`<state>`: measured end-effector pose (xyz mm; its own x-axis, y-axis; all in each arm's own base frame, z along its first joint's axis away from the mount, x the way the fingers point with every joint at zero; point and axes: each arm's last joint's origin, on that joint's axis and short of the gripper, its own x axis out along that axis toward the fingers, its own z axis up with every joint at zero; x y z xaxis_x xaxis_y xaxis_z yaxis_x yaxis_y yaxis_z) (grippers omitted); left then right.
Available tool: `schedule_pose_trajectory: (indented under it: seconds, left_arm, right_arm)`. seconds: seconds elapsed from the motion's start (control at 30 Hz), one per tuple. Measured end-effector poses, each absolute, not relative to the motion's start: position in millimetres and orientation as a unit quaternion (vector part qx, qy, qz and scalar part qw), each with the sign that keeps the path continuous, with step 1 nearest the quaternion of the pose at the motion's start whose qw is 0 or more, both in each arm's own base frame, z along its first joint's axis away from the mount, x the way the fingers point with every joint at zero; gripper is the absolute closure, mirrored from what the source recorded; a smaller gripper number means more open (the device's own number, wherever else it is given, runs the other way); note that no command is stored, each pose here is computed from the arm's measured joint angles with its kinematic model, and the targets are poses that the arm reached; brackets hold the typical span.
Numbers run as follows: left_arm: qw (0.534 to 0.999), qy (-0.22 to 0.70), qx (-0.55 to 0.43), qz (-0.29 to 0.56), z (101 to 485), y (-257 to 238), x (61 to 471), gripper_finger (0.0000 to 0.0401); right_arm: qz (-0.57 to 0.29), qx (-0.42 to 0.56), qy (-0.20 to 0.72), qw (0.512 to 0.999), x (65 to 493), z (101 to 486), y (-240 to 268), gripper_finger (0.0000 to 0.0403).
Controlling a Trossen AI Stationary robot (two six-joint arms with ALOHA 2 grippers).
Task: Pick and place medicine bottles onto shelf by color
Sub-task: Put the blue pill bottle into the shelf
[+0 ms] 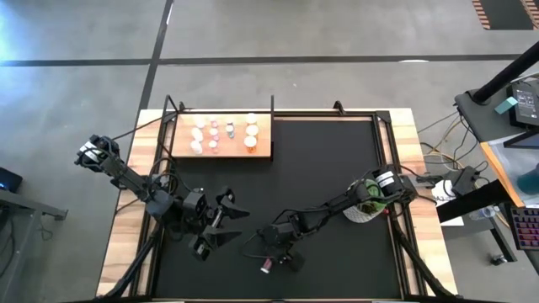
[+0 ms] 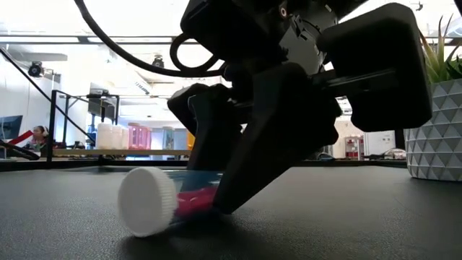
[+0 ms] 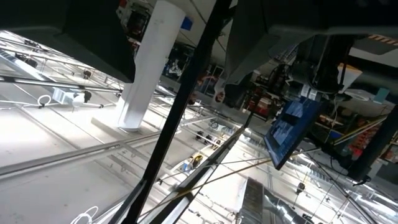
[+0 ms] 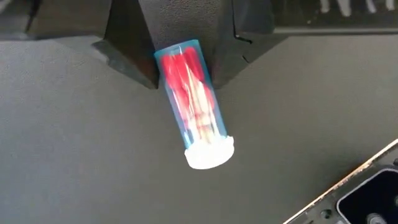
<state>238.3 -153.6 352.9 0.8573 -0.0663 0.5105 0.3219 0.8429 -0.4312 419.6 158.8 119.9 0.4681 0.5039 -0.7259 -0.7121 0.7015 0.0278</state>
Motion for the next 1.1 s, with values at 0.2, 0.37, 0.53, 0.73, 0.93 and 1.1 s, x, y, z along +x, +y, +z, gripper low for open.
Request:
schedule_pose_trajectory:
  seconds: [0.2,0.37,0.53,0.73,0.93,1.1]
  left_arm:
    - [0.928,-0.246,-0.26,-0.105,352.9,-153.6,238.3,0.0168]
    - [0.928,-0.246,-0.26,-0.105,352.9,-153.6,238.3,0.0168]
    - [0.928,-0.245,-0.26,-0.105,352.8,-153.6,238.3,0.0168]
    - [0.929,-0.242,-0.258,-0.104,352.2,-153.8,238.7,0.0168]
    - [0.93,-0.242,-0.258,-0.104,352.1,-153.8,238.8,0.0168]
    - [0.929,-0.242,-0.258,-0.104,352.1,-153.8,238.8,0.0168]
  right_arm:
    - [0.352,-0.124,0.381,0.846,418.7,121.2,158.0,0.0269]
    - [0.339,-0.118,0.408,0.839,412.9,133.5,150.5,0.0269]
    - [0.298,-0.131,0.433,0.84,404.6,159.3,134.9,0.0269]
    - [0.281,-0.107,0.421,0.856,399.2,186.7,124.3,0.0269]
    - [0.263,-0.056,0.413,0.87,402.6,186.9,129.9,0.0268]
    - [0.269,-0.054,0.408,0.871,406.4,174.0,140.6,0.0268]
